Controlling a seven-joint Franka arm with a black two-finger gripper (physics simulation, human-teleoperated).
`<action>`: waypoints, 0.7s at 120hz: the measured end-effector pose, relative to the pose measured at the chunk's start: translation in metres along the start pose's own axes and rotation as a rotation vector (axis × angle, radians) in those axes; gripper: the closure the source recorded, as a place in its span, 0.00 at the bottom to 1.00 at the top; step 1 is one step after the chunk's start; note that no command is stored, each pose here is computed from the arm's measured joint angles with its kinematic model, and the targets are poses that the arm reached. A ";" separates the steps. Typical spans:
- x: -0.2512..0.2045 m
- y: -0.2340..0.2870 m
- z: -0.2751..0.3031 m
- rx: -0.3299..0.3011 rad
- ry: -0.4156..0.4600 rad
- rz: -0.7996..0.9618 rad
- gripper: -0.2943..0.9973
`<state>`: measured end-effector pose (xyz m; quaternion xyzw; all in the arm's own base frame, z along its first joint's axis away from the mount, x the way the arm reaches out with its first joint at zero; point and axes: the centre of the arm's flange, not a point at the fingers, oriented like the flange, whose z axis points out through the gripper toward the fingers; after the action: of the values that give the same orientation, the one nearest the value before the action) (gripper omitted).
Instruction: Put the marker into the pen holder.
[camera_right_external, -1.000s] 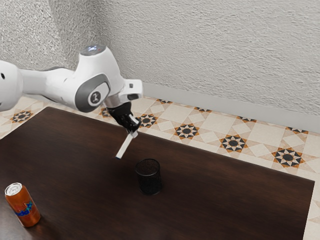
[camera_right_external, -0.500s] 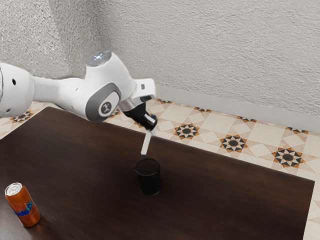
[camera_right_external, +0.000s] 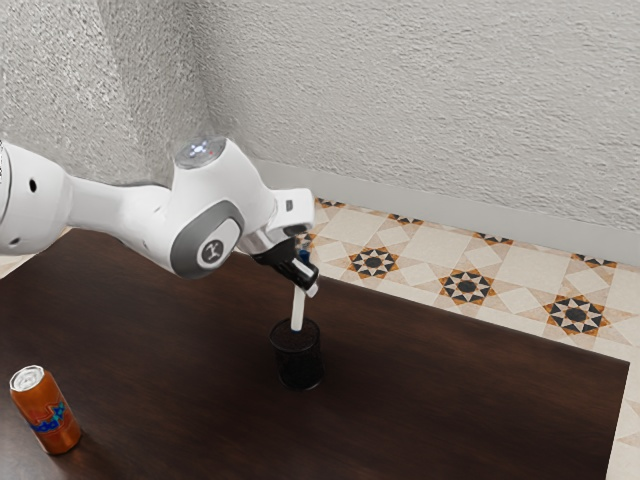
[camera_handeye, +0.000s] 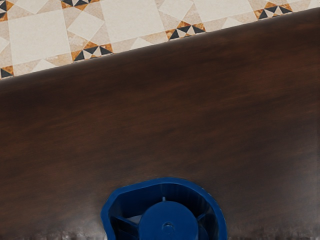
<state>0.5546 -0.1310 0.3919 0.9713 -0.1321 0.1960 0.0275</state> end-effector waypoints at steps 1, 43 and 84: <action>-0.001 0.001 0.001 -0.001 -0.001 0.001 0.81; -0.035 0.004 0.028 -0.011 -0.044 0.006 0.63; 0.092 -0.045 -0.151 0.026 -0.148 0.080 0.31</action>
<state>0.5918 -0.0947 0.5670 0.9773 -0.1702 0.1261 -0.0027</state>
